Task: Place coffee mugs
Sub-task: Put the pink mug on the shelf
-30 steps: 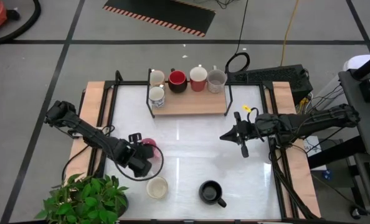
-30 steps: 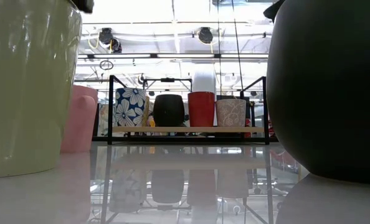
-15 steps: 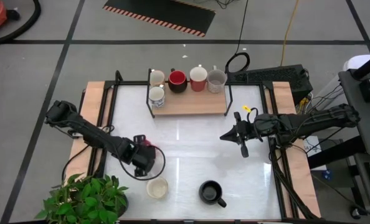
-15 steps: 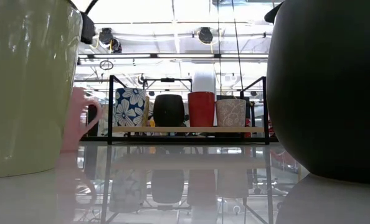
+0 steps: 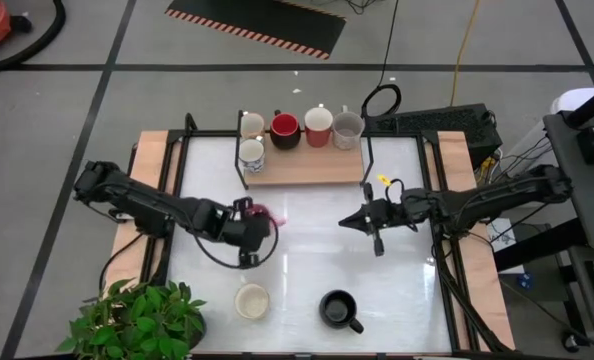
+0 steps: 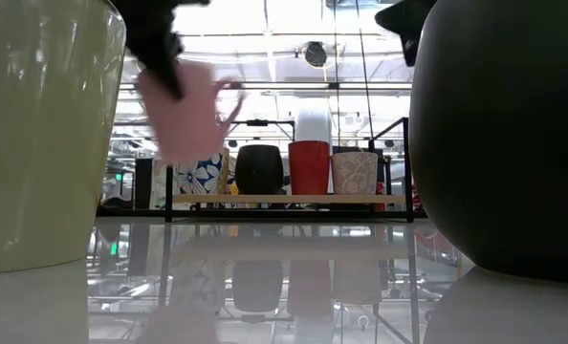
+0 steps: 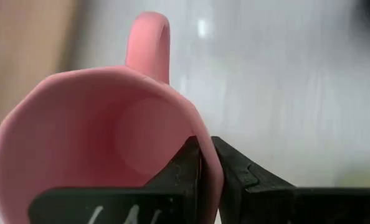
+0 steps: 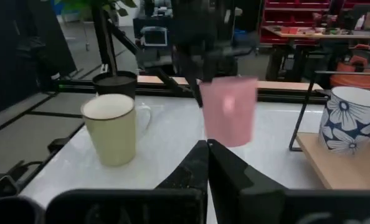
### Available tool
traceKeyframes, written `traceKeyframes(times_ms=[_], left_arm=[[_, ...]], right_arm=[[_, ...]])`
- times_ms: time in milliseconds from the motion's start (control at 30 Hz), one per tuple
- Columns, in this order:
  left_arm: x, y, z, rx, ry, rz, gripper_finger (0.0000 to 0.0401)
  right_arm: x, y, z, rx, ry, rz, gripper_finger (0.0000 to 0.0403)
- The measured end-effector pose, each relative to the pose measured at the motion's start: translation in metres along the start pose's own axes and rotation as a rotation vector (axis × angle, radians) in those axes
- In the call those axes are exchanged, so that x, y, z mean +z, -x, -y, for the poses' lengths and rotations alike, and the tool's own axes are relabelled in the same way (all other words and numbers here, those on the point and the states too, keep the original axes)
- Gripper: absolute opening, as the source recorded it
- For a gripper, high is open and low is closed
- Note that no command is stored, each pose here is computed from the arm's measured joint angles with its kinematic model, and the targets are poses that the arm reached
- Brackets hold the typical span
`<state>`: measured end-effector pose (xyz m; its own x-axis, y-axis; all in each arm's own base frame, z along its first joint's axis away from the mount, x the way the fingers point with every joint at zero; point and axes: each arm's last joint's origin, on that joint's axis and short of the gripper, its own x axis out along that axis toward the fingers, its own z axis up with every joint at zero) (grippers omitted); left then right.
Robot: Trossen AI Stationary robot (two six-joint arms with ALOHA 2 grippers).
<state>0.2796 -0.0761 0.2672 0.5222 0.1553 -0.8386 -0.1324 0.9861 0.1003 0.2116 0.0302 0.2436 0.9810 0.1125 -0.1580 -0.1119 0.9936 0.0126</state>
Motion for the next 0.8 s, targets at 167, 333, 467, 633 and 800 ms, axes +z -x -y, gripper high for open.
traceKeyframes(times_ms=[167, 333, 467, 633, 800], left_arm=[[0.032, 0.009, -0.003, 0.002, 0.07, 0.262, 0.003], [0.044, 0.012, -0.006, 0.027, 0.108, 0.379, 0.003], [0.049, 0.013, -0.007, 0.068, 0.092, 0.432, 0.003], [0.057, 0.007, 0.009, 0.037, -0.021, 0.508, 0.003], [0.058, -0.016, 0.027, 0.054, -0.111, 0.504, 0.003]], right_arm=[[-0.009, -0.015, -0.001, -0.084, 0.01, -0.015, 0.0], [-0.01, -0.027, -0.012, -0.128, 0.09, -0.04, 0.0033], [0.004, -0.033, -0.026, -0.086, 0.154, -0.01, 0.009], [0.015, -0.035, -0.032, -0.079, 0.178, 0.032, 0.0182], [0.016, -0.032, -0.037, -0.188, 0.2, 0.038, 0.0258]])
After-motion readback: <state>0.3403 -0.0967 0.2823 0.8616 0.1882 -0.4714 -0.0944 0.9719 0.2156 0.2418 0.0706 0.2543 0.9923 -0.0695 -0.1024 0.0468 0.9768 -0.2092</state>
